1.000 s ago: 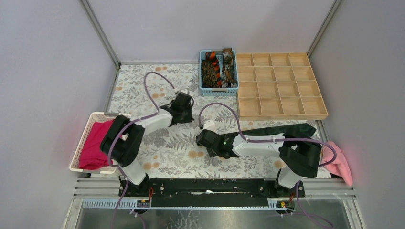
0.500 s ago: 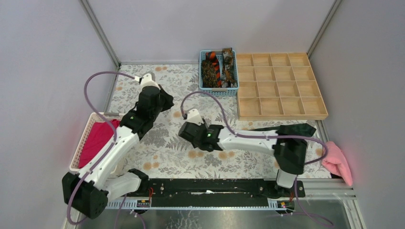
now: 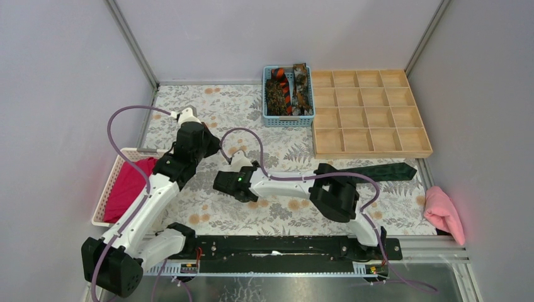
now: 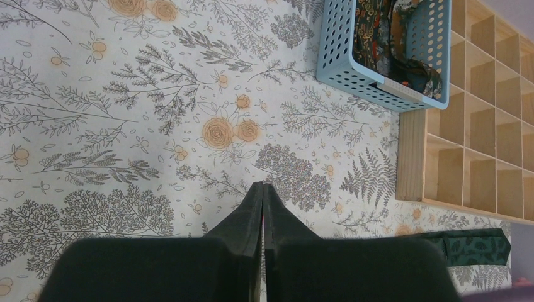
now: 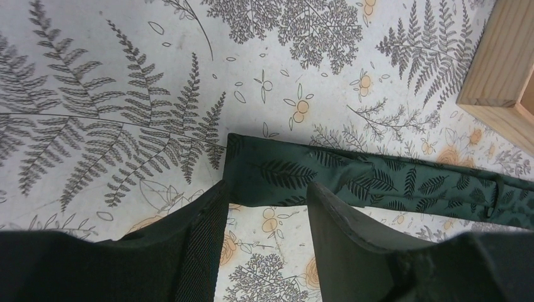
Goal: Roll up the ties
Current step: Roll the tie at the center of the board.
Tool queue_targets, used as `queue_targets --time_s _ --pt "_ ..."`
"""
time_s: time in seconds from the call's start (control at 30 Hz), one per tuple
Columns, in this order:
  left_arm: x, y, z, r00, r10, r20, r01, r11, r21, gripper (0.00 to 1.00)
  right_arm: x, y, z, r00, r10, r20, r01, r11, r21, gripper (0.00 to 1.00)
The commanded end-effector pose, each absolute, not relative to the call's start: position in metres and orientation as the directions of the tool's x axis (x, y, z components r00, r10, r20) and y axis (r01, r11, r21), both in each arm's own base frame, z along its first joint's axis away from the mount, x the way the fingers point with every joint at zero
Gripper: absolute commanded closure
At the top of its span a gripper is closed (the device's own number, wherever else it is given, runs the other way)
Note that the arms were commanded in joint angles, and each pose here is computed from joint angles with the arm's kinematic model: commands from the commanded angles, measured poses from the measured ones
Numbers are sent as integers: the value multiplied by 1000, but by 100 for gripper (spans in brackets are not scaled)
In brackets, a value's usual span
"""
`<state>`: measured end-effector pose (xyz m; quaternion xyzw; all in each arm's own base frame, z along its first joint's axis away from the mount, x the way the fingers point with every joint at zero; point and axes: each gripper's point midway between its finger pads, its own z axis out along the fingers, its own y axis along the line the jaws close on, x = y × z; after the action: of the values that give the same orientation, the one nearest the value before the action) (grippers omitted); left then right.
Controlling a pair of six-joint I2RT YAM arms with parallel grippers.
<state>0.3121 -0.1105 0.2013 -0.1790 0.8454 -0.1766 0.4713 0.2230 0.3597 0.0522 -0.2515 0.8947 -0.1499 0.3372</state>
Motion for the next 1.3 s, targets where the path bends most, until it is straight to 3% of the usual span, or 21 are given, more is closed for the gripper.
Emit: queue_targets --time_s 0.0,0.13,0.33,0.67,1.07,1.27 --pt "312 -118 202 -497 -483 -721 -101 857 -505 98 224 354 47 -647 -570 -506 -322 806 -496 44" --pt "312 -116 202 -493 -485 -722 -102 856 -506 99 222 359 43 -656 -554 -513 -329 821 -466 44" --pt "311 -117 204 -492 -487 -722 -92 853 -513 99 222 357 33 -671 -553 -494 -325 818 -474 34" --pt "312 -118 202 -497 -488 -718 -89 852 -517 100 214 347 2 -759 -497 -421 -347 855 -385 32" --pt "315 -120 196 -506 -483 -714 -85 852 -516 100 214 325 -23 -856 -390 -340 -319 915 -246 56" --pt "315 -117 198 -491 -483 -725 -86 855 -511 100 215 332 -17 -847 -373 -379 -333 928 -169 67"
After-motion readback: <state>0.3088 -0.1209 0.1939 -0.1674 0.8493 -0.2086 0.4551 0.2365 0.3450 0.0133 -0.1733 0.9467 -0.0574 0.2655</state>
